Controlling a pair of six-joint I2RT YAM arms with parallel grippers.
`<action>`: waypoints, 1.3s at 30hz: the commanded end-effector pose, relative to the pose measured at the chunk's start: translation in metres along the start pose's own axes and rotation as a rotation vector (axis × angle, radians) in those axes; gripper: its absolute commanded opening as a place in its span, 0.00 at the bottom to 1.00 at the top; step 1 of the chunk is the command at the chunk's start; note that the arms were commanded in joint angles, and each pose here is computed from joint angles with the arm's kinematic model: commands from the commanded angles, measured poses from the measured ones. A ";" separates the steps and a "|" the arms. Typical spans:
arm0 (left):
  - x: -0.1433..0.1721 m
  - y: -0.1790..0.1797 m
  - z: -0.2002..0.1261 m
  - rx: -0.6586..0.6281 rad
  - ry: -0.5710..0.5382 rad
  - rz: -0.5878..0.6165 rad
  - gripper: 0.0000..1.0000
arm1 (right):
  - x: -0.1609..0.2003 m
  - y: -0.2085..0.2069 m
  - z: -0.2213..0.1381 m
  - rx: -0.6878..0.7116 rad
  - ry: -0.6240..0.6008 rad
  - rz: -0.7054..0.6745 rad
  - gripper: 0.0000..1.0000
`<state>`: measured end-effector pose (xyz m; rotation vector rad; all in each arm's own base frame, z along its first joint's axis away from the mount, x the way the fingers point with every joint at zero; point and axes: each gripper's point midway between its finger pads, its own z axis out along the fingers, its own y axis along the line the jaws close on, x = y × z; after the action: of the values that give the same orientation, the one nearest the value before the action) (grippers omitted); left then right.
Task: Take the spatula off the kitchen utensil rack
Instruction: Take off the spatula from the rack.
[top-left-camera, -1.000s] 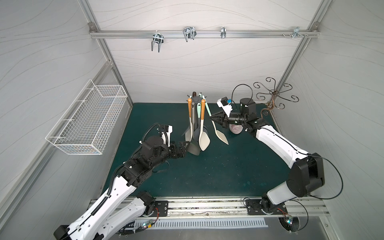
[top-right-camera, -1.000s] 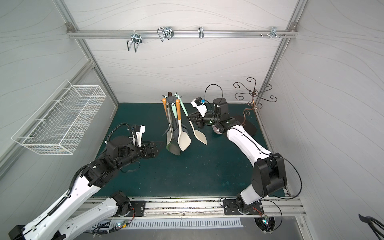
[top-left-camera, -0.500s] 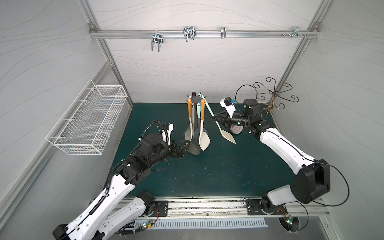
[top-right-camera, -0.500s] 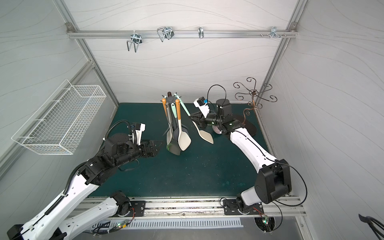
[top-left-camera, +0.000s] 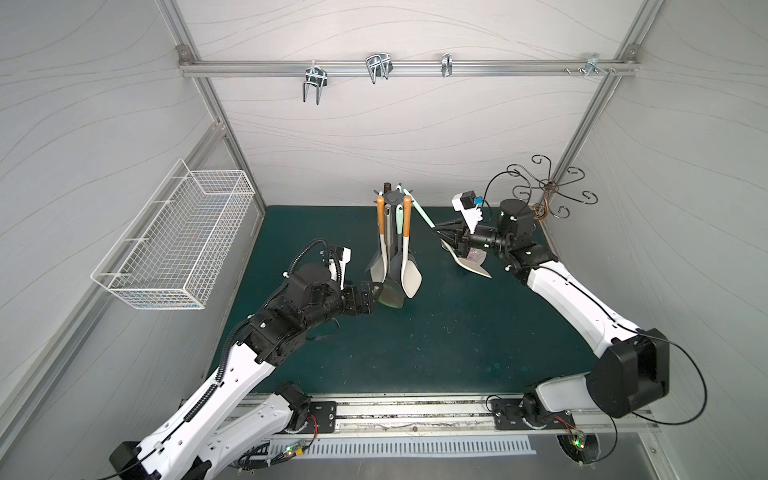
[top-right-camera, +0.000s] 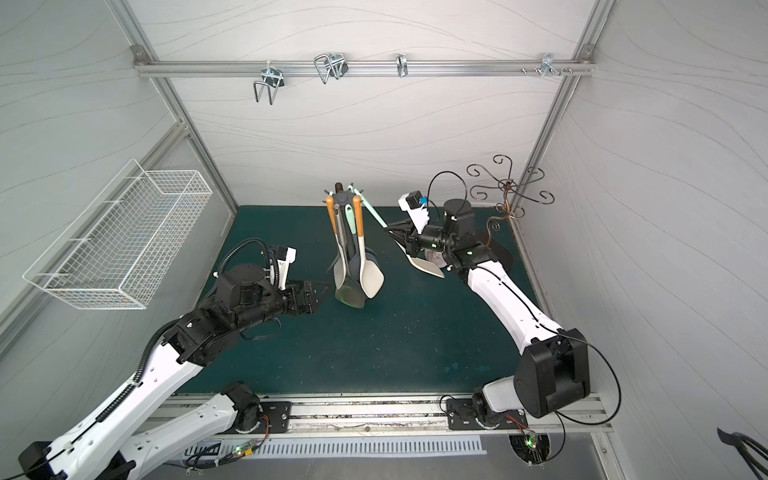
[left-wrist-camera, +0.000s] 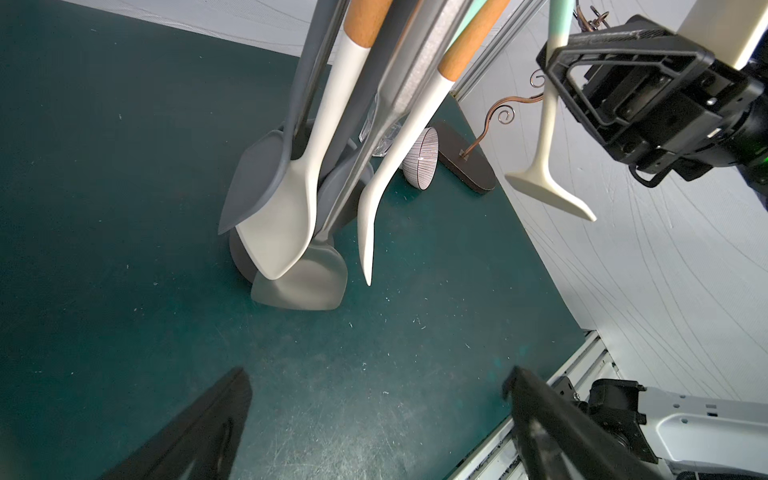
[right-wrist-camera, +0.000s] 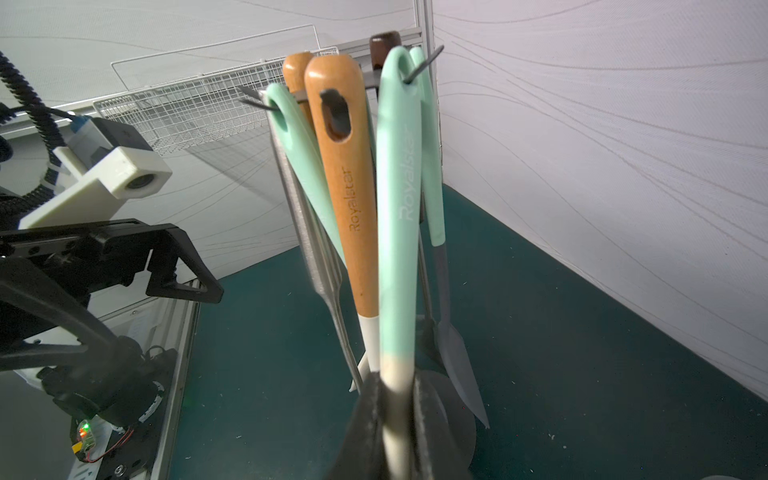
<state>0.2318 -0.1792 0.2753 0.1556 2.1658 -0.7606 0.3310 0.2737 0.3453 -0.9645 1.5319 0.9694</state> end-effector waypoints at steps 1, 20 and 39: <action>-0.019 -0.015 -0.009 0.044 -0.050 0.023 1.00 | -0.046 0.009 -0.016 0.028 -0.128 -0.142 0.00; -0.015 -0.014 -0.005 0.040 -0.031 0.014 1.00 | 0.017 0.012 0.032 -0.163 0.005 -0.073 0.00; -0.020 -0.018 -0.004 0.045 -0.023 0.023 1.00 | 0.005 -0.018 0.038 -0.032 -0.156 -0.030 0.00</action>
<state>0.2349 -0.1846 0.2785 0.1670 2.1750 -0.7725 0.3588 0.3072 0.3065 -0.9896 1.4460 1.0201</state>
